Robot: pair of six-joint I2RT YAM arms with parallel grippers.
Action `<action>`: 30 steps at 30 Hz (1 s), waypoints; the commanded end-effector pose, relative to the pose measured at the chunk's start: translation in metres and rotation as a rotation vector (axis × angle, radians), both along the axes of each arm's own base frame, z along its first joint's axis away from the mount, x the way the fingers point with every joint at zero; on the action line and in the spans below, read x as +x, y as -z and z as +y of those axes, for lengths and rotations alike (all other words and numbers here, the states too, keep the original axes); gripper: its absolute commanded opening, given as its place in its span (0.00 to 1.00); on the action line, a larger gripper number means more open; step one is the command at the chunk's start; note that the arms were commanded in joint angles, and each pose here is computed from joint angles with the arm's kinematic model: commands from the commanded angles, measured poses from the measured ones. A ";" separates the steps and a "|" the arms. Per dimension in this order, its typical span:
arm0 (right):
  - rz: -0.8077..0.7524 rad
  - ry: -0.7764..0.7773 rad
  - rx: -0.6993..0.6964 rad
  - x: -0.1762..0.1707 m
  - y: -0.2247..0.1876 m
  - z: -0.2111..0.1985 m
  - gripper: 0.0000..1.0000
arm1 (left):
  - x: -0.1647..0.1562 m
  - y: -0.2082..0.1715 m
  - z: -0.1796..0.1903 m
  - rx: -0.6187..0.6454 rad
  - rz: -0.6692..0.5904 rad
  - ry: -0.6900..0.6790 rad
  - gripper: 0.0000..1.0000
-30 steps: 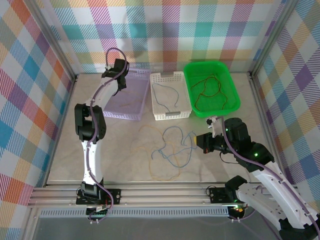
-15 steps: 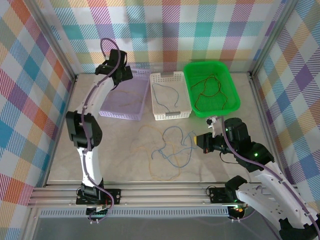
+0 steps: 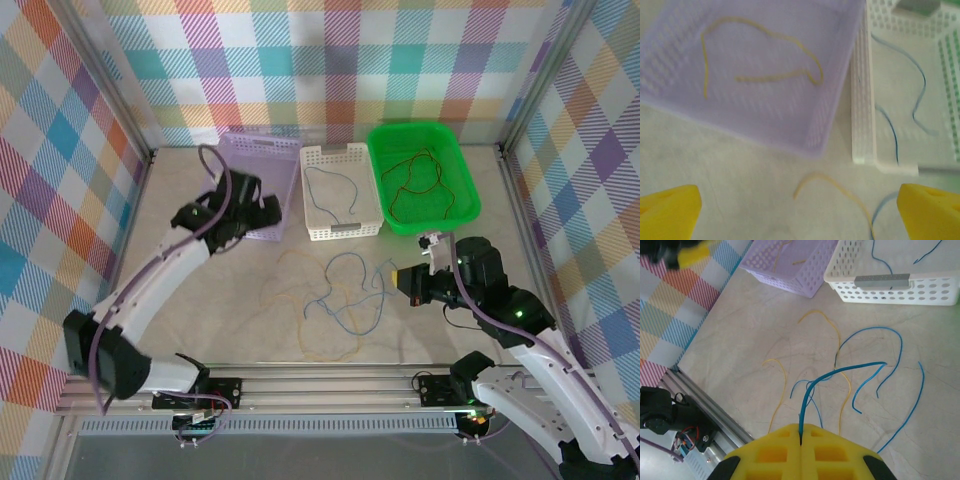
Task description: Untangle the cables
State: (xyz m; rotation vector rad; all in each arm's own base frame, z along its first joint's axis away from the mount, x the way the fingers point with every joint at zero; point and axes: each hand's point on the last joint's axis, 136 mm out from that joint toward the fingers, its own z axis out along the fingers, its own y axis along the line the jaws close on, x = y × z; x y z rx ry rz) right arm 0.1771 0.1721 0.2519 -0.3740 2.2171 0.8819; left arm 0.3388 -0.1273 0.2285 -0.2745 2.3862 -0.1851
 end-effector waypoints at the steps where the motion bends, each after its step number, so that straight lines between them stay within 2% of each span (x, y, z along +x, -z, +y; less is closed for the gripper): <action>1: -0.036 0.038 0.002 0.003 -0.011 -0.007 0.00 | -0.041 0.015 0.004 -0.082 0.022 -0.059 1.00; 6: -0.021 0.054 0.005 0.005 -0.007 -0.007 0.00 | -0.088 0.059 -0.008 -0.158 0.099 -0.047 0.99; 10: -0.024 0.068 0.011 0.004 -0.006 -0.009 0.00 | -0.107 0.093 -0.014 -0.101 0.150 -0.036 0.99; 22: -0.030 0.075 0.028 0.006 -0.014 -0.009 0.00 | -0.115 0.156 -0.037 -0.015 0.271 -0.012 0.99; 30: -0.044 0.074 0.026 0.003 -0.019 -0.011 0.00 | -0.109 0.178 -0.055 0.009 0.315 0.001 0.98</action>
